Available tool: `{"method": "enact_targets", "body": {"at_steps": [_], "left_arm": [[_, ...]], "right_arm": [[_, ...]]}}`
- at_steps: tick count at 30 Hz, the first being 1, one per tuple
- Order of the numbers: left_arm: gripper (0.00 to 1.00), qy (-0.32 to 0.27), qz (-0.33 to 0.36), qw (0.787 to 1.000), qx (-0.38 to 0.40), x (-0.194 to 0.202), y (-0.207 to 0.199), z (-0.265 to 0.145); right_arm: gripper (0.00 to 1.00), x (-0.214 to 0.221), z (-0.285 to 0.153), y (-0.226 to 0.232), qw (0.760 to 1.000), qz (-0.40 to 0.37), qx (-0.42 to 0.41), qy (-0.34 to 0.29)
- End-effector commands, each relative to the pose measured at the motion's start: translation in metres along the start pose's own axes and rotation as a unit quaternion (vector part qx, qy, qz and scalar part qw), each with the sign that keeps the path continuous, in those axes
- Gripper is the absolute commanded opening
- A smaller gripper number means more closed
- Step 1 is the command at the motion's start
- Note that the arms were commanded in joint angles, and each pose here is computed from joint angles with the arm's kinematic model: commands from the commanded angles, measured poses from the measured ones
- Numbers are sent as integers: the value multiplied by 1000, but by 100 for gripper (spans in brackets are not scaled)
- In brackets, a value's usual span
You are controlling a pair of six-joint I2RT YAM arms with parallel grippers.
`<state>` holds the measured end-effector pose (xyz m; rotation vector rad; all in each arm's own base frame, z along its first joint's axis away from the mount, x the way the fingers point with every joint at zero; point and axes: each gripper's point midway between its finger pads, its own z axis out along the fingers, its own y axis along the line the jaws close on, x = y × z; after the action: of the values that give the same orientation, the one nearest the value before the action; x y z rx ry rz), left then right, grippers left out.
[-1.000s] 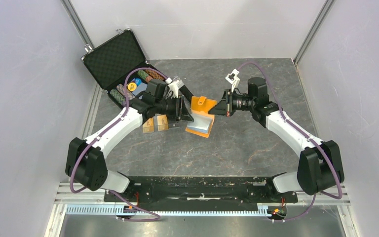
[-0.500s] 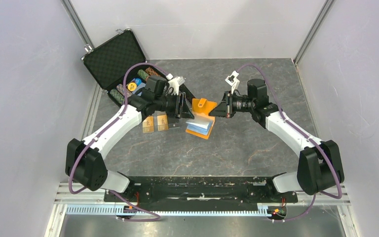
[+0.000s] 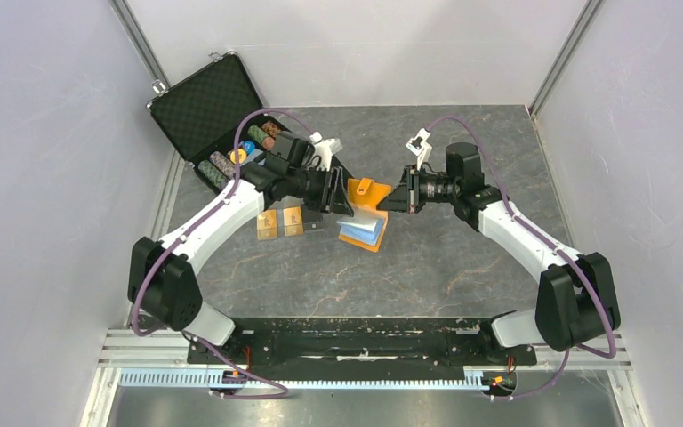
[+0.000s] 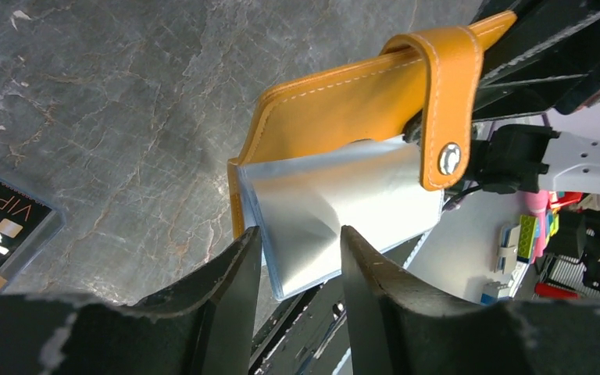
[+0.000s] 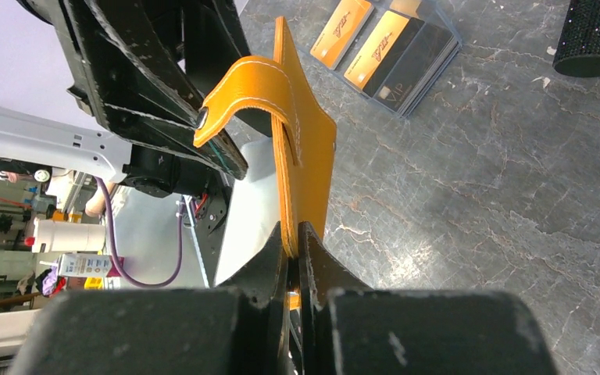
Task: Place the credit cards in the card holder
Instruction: Open the card holder.
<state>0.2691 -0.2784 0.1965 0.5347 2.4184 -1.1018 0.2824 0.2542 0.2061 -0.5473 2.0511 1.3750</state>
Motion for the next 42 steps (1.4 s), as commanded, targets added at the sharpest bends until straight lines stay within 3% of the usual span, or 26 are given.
{"method": "enact_targets", "body": {"at_steps": [1,11,14,17,25,29,34,42], "left_arm": [[48,26,47,998,20,1,-11,8],[47,45,57,997,26,5,-18,20],[35,41,57,997,30,2,-22,18],[33,33,55,997,33,-3,-26,15],[46,-11,29,998,51,-13,-35,4],[52,-12,9,1000,2,-6,-12,5],[53,6,-10,998,-62,7,16,8],[51,28,-17,999,-36,17,13,19]], "right_arm": [[0,-5,0,5,1000,-23,-10,-7],[0,-5,0,5,1000,-23,-8,-7],[0,-7,-1,5,1000,-26,-8,-9],[0,-6,0,4,1000,-27,-7,-8],[0,-3,0,3,1000,-22,-6,-6],[0,-2,0,3,1000,-11,-7,-5],[0,3,-1,2,1000,2,-3,3],[0,4,-1,2,1000,3,-3,5]]}}
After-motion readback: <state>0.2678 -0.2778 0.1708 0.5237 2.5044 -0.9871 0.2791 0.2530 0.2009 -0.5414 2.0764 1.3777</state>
